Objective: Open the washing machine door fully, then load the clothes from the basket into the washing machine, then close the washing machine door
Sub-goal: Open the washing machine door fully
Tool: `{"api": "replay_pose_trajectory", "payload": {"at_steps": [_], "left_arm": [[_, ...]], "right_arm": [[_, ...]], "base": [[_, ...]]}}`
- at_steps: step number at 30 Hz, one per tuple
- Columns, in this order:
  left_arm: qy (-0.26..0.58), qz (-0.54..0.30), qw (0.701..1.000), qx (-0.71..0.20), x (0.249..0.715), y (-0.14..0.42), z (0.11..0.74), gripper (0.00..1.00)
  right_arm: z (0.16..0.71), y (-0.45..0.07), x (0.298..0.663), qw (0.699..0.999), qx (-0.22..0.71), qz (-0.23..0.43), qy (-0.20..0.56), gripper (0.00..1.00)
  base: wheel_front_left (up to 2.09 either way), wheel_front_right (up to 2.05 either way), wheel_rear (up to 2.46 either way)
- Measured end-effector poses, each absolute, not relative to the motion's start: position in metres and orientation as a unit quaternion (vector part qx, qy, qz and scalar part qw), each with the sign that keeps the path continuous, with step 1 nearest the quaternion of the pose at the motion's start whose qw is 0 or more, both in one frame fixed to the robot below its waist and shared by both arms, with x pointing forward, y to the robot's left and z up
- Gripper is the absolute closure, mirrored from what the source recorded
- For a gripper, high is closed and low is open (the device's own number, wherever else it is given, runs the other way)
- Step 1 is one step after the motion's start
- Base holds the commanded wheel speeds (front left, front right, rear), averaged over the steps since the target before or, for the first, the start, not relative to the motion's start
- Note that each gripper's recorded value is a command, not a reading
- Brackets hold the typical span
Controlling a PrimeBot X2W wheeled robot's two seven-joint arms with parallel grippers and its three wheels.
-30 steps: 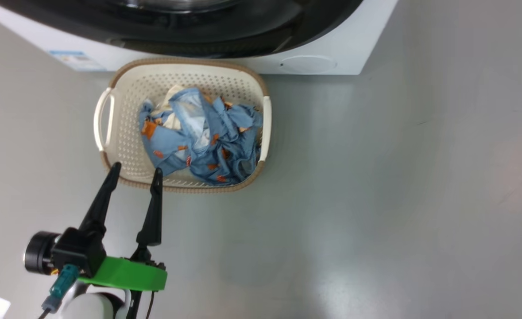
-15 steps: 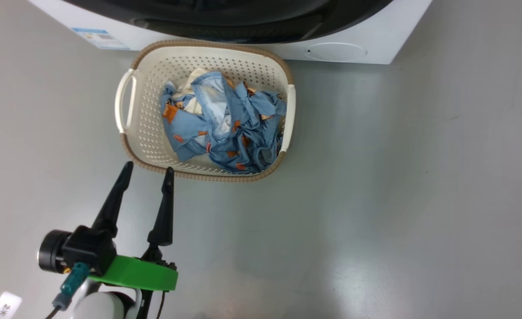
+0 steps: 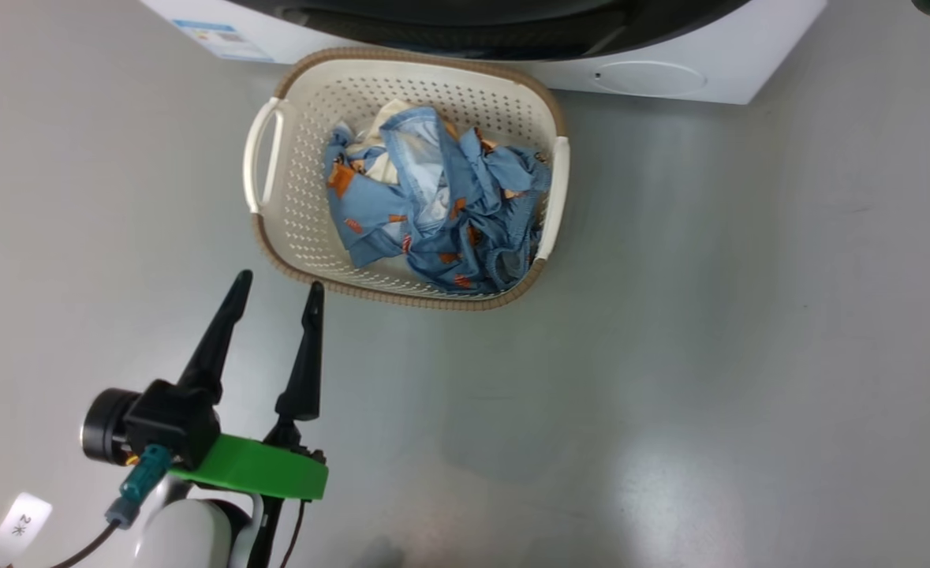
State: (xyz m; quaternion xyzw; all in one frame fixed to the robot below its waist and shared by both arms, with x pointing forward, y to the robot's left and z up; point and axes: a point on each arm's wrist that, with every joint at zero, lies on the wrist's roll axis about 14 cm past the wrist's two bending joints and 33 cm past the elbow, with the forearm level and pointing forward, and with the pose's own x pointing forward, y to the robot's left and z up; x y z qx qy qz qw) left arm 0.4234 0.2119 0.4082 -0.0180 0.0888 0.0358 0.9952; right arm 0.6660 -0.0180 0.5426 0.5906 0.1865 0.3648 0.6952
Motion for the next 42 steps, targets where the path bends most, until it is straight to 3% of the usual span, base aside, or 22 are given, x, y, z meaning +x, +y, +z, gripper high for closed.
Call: {"api": "replay_pose_trajectory", "payload": {"at_steps": [12, 25, 42], "left_arm": [[0.098, 0.055, 0.994, -0.015, 0.414, 0.22, 0.407, 0.0], [0.076, 0.059, 0.995, -0.021, 0.418, 0.221, 0.42, 0.0], [0.065, 0.041, 0.996, -0.032, 0.431, 0.212, 0.421, 0.0]], "right_arm": [[0.554, 0.005, 0.674, 0.69, 0.582, 0.387, 0.187, 1.0], [0.574, 0.008, 0.656, 0.695, 0.56, 0.405, 0.199, 1.0], [0.528, 0.013, 0.626, 0.695, 0.533, 0.398, 0.273, 1.0]], "base": [[0.0, 0.0, 0.0], [0.0, 0.0, 0.0], [0.0, 0.0, 0.0]]}}
